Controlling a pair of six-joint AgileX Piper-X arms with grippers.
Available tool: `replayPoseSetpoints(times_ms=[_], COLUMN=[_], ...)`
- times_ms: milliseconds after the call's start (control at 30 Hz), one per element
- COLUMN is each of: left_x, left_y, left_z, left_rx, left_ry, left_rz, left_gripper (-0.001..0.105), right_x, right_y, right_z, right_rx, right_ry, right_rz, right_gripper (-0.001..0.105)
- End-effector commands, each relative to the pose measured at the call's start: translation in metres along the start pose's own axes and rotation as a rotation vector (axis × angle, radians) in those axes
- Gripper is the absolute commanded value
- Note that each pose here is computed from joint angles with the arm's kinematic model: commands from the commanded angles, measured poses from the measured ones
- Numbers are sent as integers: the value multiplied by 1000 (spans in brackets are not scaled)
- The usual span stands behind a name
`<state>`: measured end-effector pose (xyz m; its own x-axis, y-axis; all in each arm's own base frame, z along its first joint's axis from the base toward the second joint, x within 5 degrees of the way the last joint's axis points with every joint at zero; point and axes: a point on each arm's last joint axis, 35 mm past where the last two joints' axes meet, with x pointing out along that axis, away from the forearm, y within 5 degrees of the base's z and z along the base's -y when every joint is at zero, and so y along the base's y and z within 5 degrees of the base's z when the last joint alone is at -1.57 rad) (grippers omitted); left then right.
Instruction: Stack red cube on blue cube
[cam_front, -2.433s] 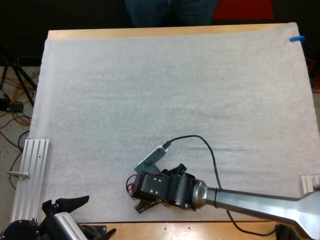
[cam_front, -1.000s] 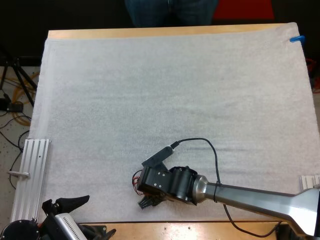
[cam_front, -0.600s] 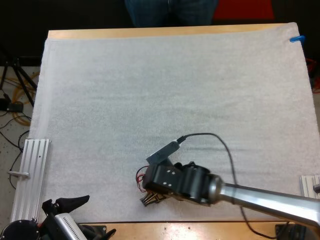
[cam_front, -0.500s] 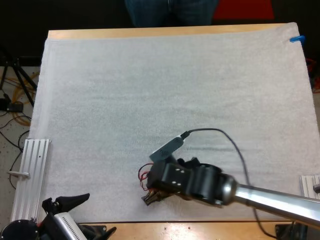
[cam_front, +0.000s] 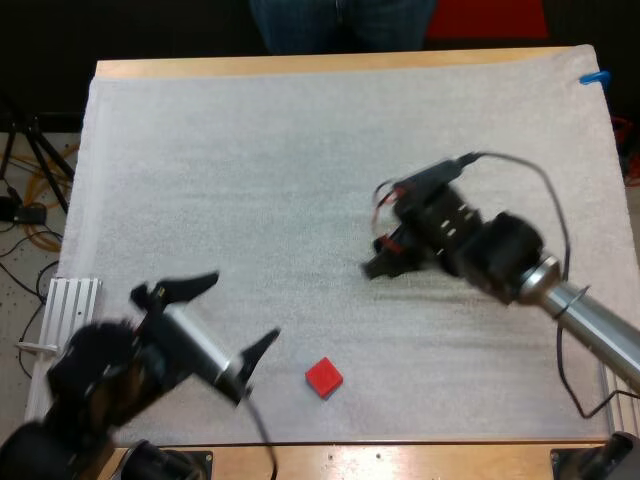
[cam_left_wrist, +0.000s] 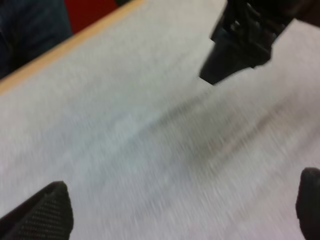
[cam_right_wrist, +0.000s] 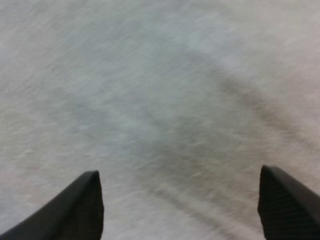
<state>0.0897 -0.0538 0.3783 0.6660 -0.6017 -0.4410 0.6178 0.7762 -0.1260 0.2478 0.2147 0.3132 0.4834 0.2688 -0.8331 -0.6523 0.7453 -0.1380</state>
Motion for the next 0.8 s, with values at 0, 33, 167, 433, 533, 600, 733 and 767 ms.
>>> replayPoseSetpoints(times_ms=[0, 33, 167, 433, 533, 600, 733, 767], left_x=[12, 19, 57, 80, 71, 60, 44, 39], left_y=[3, 5, 18, 64, 81, 88, 93, 93], left_z=[9, 12, 24, 50, 58, 64, 69, 69], left_rx=[9, 9, -11, -109, -140, -156, -176, -172], left_ry=[-31, -28, -6, 3, -26, -51, -70, -71], left_rz=[10, 10, 22, 108, 164, 202, 255, 269], left_gripper=[87, 87, 87, 87, 87, 87, 87, 87], right_x=[-1, 0, -5, -45, -64, -81, -104, -110], right_y=[-16, -21, -64, -128, -143, -151, -153, -151], right_z=[1, 0, -8, -31, -40, -50, -65, -69], right_rx=[3, 10, 78, 184, 201, 192, 198, 198], right_ry=[-16, -16, -15, -69, -93, -100, -123, -134], right_rz=[9, 12, -54, -188, -237, -278, -332, -345], right_gripper=[63, 63, 63, 63, 63, 63, 63, 63])
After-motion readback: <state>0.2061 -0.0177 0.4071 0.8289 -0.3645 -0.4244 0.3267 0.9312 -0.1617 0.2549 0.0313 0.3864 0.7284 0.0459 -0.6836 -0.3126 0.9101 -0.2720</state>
